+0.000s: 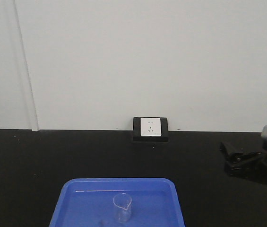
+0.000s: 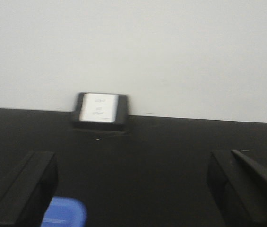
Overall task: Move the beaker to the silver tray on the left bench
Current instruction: 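Move the right gripper down around the clear glass beaker in the blue tray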
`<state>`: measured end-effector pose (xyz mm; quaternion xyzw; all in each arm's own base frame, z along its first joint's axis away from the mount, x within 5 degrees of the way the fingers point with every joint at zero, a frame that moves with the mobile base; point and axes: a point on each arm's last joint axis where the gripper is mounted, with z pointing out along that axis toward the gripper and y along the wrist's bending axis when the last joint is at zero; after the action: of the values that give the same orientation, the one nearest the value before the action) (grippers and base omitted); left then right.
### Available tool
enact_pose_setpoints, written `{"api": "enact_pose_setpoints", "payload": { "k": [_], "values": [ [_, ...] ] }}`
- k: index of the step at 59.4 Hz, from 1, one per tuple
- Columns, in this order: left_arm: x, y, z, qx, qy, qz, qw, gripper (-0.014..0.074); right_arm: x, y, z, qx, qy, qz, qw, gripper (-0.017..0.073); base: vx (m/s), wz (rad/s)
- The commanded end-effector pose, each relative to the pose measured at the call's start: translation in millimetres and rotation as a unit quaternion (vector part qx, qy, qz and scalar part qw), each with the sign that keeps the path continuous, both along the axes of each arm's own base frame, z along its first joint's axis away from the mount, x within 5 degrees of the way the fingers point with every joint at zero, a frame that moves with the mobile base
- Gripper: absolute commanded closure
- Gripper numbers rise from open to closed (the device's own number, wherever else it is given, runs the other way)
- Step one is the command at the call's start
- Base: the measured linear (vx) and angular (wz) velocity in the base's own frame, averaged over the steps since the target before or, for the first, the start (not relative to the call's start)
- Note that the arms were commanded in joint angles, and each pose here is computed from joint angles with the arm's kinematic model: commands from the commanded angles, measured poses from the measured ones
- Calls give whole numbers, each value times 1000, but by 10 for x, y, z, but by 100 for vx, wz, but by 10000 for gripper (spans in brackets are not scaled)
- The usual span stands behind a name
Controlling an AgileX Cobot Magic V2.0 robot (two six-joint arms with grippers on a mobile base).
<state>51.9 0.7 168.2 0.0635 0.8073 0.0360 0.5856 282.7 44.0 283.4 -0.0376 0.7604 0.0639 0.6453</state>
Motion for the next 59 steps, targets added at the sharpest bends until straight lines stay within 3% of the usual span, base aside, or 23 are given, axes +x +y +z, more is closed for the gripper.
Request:
{"api": "enact_pose_setpoints", "payload": {
  "k": [1, 11, 24, 40, 51, 59],
  "values": [
    [20, -12, 9, -4, -35, -6, 999, 592, 67, 277, 61, -6, -43, 60, 997, -122, 0, 0],
    [20, -12, 9, -4, -35, -6, 999, 592, 134, 858, -439, -17, 17, 165, 986, -66, 0, 0],
    [20, -12, 9, -4, -35, -6, 999, 592, 127, 1315, -995, -23, 54, 233, 971, -41, 0, 0],
    [20, -12, 9, -4, -35, -6, 999, 592, 222, 1459, -1347, 25, 11, 253, 967, -41, 0, 0],
    [20, -12, 9, -4, -35, -6, 999, 592, 412, 1610, -1490, 17, 3, 274, 962, -41, 0, 0],
    [20, -12, 9, -4, -35, -6, 999, 592, 587, 1703, -1560, 29, 16, 268, 963, -41, 0, 0]
  ]
}}
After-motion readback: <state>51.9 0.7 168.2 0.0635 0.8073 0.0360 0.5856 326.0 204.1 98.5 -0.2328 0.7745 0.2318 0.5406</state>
